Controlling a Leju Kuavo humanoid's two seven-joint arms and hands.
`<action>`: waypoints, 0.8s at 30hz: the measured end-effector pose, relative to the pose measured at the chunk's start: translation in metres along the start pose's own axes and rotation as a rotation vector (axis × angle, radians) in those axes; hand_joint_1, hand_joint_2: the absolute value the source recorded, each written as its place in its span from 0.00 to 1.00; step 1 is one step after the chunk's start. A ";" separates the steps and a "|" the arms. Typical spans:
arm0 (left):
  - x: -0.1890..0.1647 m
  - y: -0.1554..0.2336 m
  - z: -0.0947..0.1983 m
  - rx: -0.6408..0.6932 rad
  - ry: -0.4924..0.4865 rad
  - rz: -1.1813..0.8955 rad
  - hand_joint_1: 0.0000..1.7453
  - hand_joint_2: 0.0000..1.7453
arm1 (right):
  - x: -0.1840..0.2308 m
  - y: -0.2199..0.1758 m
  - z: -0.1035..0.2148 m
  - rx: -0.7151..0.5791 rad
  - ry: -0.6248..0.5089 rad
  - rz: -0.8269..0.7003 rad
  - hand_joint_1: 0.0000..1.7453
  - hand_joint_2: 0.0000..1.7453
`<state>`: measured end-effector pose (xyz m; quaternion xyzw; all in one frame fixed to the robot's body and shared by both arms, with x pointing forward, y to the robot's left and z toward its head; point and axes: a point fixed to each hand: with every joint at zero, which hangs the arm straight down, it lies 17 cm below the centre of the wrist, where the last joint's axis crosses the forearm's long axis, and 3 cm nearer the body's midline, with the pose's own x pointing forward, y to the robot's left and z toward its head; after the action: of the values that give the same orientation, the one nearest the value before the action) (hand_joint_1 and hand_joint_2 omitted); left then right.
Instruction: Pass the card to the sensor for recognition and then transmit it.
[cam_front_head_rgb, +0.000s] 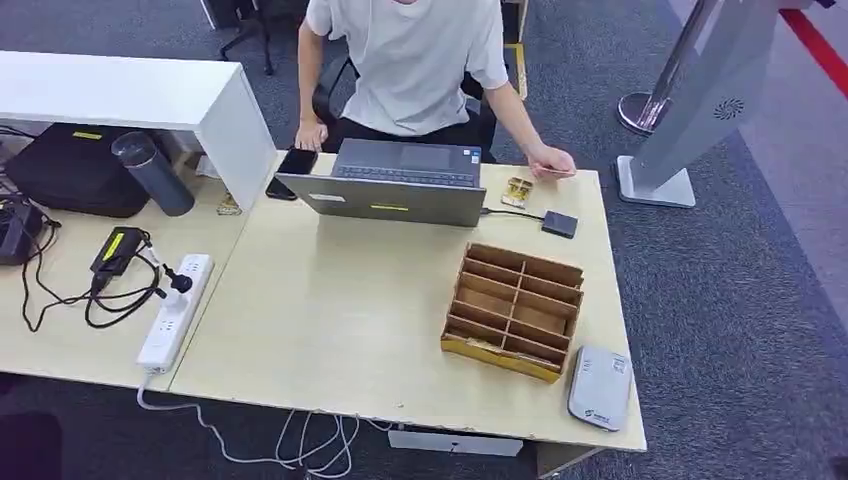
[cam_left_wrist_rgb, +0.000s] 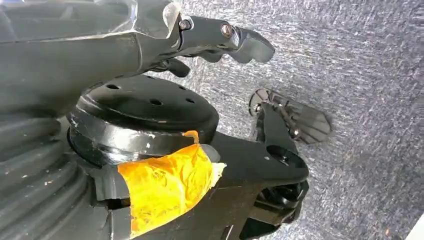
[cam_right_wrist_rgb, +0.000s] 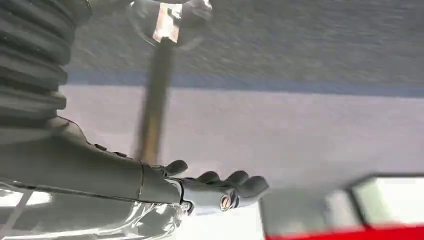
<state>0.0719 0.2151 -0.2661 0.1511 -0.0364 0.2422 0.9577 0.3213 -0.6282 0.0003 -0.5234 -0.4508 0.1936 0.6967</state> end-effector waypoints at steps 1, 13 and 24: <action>0.002 0.000 0.000 0.000 -0.011 -0.003 0.00 1.00 | 0.013 -0.011 -0.007 -0.017 -0.023 0.009 0.00 1.00; 0.027 0.003 0.000 0.000 -0.165 -0.077 0.00 1.00 | 0.163 -0.103 -0.038 -0.149 -0.375 0.118 0.00 1.00; 0.025 0.002 0.000 -0.001 -0.156 -0.093 0.00 1.00 | 0.277 -0.119 -0.051 -0.205 -0.562 0.028 0.00 1.00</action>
<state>0.0927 0.2284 -0.2623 0.1705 -0.1040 0.1849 0.9623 0.4836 -0.4961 0.2235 -0.5231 -0.6357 0.2940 0.4856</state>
